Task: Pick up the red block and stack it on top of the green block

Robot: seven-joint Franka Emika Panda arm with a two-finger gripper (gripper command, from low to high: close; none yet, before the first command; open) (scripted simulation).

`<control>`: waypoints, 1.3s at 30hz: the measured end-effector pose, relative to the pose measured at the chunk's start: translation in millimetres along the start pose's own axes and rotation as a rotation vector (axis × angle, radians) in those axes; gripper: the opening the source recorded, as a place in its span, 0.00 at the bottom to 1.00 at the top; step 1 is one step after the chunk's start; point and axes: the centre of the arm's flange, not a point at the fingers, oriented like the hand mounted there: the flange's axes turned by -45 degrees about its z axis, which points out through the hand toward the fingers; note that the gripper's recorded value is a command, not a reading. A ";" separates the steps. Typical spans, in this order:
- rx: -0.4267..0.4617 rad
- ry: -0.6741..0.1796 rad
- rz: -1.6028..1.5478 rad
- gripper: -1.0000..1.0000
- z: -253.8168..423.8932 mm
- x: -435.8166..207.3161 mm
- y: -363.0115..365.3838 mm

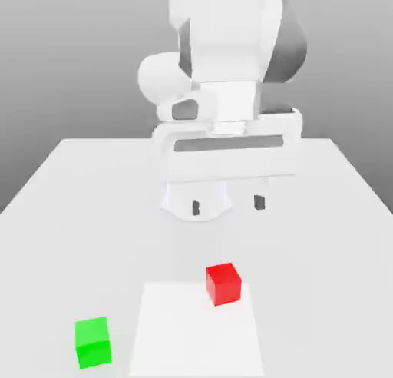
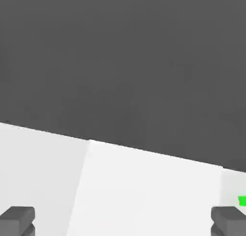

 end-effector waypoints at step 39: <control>0.001 -0.139 0.256 0.00 72.1 11.1 216.7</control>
